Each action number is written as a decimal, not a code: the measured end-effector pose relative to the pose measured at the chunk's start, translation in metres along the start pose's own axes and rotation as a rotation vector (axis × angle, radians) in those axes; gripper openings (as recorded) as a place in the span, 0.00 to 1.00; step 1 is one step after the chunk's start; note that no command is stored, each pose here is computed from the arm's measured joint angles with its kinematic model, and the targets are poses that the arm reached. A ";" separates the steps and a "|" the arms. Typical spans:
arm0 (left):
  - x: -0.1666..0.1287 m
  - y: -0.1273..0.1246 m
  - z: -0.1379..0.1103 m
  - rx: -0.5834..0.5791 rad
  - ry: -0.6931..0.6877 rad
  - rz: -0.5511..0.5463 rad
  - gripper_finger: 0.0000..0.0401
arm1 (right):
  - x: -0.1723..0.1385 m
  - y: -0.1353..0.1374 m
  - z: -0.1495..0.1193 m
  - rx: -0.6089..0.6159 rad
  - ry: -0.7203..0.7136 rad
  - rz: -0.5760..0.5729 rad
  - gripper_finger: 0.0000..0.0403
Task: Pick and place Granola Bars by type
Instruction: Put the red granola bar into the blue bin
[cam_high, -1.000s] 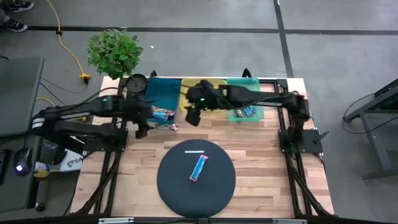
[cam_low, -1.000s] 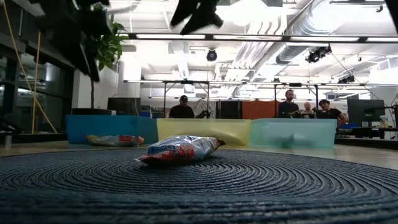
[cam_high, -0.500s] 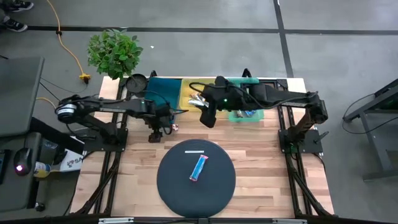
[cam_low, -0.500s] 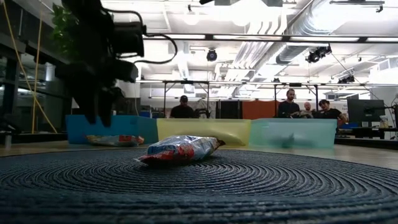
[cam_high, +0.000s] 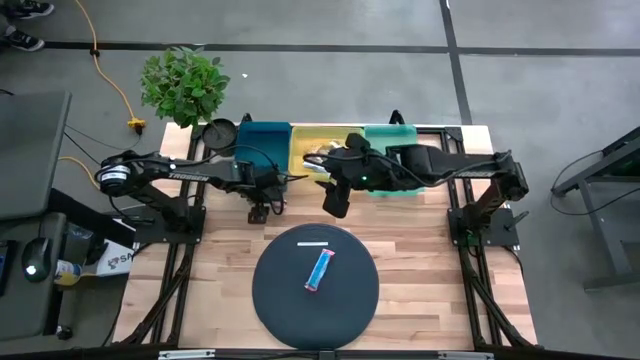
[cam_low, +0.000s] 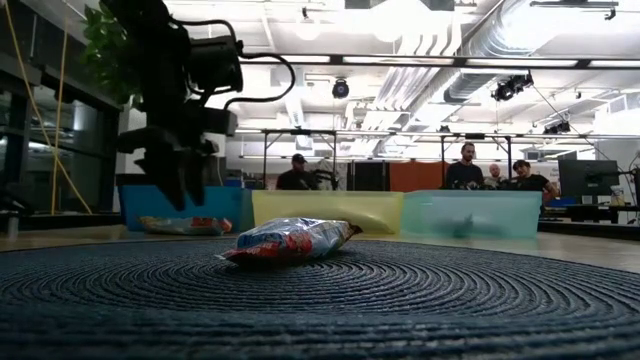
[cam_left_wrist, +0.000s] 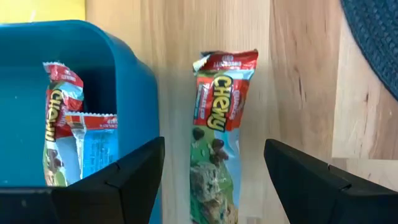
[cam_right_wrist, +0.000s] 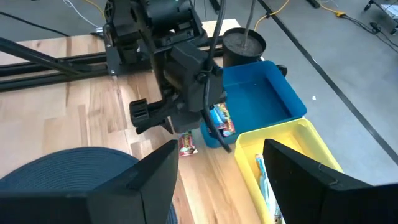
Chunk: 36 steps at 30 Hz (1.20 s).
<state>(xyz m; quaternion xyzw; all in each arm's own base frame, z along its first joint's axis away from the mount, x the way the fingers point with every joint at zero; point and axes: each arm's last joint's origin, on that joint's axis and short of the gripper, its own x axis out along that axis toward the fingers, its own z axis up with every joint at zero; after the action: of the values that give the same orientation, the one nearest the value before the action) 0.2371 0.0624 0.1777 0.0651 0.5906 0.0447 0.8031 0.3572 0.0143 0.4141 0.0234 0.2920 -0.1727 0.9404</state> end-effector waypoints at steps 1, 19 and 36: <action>0.000 0.000 0.000 0.005 -0.005 0.001 0.68 | 0.000 0.001 0.000 0.003 0.001 0.002 0.55; 0.022 -0.002 0.001 0.138 0.063 -0.049 0.68 | -0.002 0.004 -0.001 0.033 0.004 0.018 0.55; 0.037 -0.004 0.003 0.126 0.074 -0.116 0.68 | -0.003 0.009 -0.002 0.041 0.002 0.023 0.55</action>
<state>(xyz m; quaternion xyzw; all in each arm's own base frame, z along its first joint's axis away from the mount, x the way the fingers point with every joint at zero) 0.2510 0.0635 0.1427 0.0794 0.6244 -0.0369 0.7761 0.3565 0.0241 0.4139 0.0461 0.2889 -0.1680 0.9414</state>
